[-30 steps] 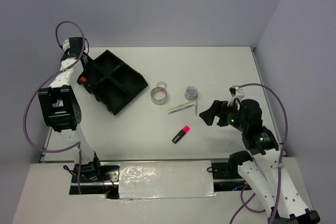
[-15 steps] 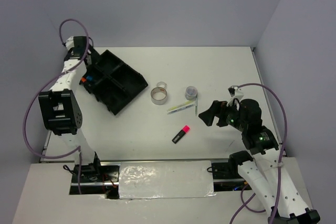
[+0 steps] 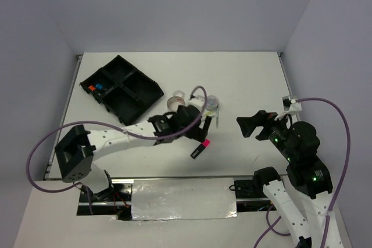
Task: Sort the stationery into containers
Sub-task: Pick up the pen from the center of the board, then place the pen in the storage box, then pick up the stationery from the center of the board.
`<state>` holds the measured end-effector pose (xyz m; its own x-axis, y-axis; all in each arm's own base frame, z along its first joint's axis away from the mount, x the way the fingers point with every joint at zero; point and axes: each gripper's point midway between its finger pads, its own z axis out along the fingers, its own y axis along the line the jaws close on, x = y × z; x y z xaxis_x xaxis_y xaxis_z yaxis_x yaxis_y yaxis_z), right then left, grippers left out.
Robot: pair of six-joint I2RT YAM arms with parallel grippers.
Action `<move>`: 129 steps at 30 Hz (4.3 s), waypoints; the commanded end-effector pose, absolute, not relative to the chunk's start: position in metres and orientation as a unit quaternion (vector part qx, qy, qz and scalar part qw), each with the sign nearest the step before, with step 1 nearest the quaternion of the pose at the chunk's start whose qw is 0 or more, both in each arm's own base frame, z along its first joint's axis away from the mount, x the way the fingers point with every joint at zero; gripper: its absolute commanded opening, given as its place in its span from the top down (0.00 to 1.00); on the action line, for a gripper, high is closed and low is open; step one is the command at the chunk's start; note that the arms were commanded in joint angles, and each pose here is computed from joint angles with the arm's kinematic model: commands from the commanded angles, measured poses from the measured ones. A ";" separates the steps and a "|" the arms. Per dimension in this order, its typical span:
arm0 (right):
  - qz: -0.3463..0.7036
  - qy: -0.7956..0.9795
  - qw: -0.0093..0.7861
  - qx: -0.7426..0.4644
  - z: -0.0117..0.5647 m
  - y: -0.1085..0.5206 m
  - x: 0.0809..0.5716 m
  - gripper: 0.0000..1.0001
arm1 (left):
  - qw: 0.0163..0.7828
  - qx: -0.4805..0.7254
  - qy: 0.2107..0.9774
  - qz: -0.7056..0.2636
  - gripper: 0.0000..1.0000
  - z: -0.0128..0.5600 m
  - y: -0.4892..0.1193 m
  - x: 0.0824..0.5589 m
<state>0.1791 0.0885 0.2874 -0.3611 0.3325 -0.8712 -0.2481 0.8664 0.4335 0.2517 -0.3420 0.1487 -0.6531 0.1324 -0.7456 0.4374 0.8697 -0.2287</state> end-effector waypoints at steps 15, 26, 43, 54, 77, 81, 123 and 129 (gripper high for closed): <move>0.270 0.786 0.556 0.002 0.291 0.092 0.157 0.00 | 0.351 0.283 0.886 -0.106 0.16 0.031 -0.380 0.192; 0.278 0.785 0.553 -0.004 0.288 0.096 0.159 0.00 | 0.332 0.276 0.896 -0.101 0.73 0.008 -0.370 0.185; 0.296 0.783 0.547 -0.023 0.283 0.107 0.167 0.00 | 0.428 -0.284 0.857 0.045 0.87 0.178 -0.028 0.379; 0.330 0.784 0.522 -0.066 0.278 0.125 0.165 0.00 | 0.335 -0.389 0.854 0.080 0.74 0.157 0.099 0.486; 0.335 0.783 0.520 -0.068 0.276 0.126 0.161 0.00 | 0.339 -0.385 0.858 0.029 0.13 0.149 0.096 0.491; 0.338 0.781 0.520 -0.067 0.275 0.128 0.164 0.00 | 0.432 -0.245 0.868 -0.017 0.09 0.209 0.013 0.515; 0.342 0.785 0.511 -0.067 0.267 0.130 0.166 0.00 | 0.283 0.008 0.959 -0.017 0.60 0.039 -0.219 0.395; 0.340 0.787 0.511 -0.065 0.268 0.130 0.167 0.00 | 0.283 0.007 0.959 -0.021 0.89 0.045 -0.217 0.391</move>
